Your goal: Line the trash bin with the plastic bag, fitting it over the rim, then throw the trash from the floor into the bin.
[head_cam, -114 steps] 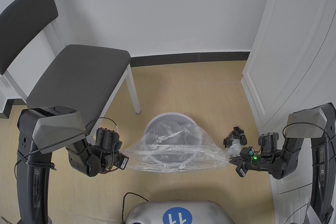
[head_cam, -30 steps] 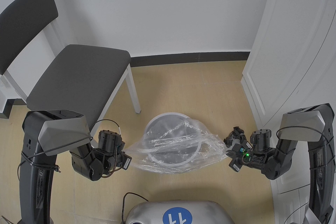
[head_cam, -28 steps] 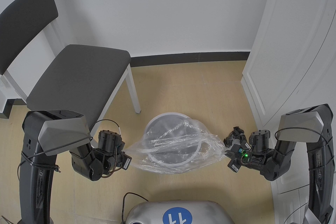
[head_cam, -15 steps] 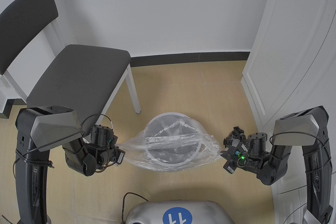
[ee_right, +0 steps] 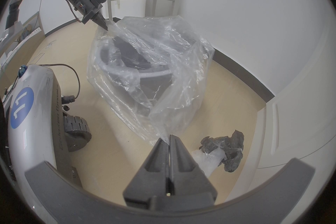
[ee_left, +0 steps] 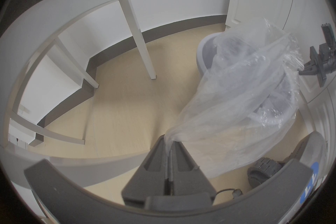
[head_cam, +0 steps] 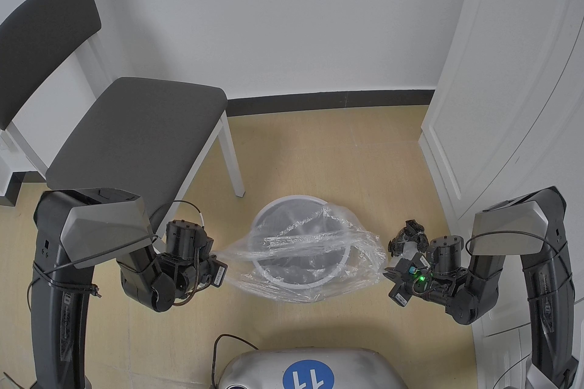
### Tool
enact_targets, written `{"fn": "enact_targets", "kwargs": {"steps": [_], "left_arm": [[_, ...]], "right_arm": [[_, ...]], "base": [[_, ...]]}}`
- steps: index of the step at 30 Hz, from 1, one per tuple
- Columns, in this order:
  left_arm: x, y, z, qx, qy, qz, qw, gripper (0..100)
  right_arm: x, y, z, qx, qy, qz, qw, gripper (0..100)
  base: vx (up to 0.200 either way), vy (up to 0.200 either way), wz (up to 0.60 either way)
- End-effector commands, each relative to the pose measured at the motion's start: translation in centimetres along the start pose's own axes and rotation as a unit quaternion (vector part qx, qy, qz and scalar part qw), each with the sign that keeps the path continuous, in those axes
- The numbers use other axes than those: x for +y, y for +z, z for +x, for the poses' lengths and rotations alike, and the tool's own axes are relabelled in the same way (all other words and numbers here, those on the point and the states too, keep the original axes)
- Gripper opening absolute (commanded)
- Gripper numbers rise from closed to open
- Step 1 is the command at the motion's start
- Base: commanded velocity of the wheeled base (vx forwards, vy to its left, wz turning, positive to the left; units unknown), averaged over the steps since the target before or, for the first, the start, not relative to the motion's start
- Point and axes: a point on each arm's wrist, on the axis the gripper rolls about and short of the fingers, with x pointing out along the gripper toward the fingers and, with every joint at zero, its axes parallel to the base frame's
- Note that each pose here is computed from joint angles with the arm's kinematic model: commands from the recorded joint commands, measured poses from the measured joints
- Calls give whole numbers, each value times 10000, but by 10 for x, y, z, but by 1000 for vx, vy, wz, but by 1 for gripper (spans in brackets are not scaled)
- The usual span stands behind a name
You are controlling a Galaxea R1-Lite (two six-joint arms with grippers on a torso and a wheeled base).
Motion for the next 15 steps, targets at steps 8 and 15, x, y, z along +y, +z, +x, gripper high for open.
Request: {"fn": "enact_targets", "kwargs": {"steps": [8,15], "left_arm": [[0,-2,-3,18,-83,0,10000,0],[1,0,-5,-4,-79,-2,10000,0]], "right_arm": [[-11,-3,-18,-56,131,88,9999,0],[-15,-3,-19,-187,166,112,9996,100]], "base": [[0,0,0],[0,0,0]]}}
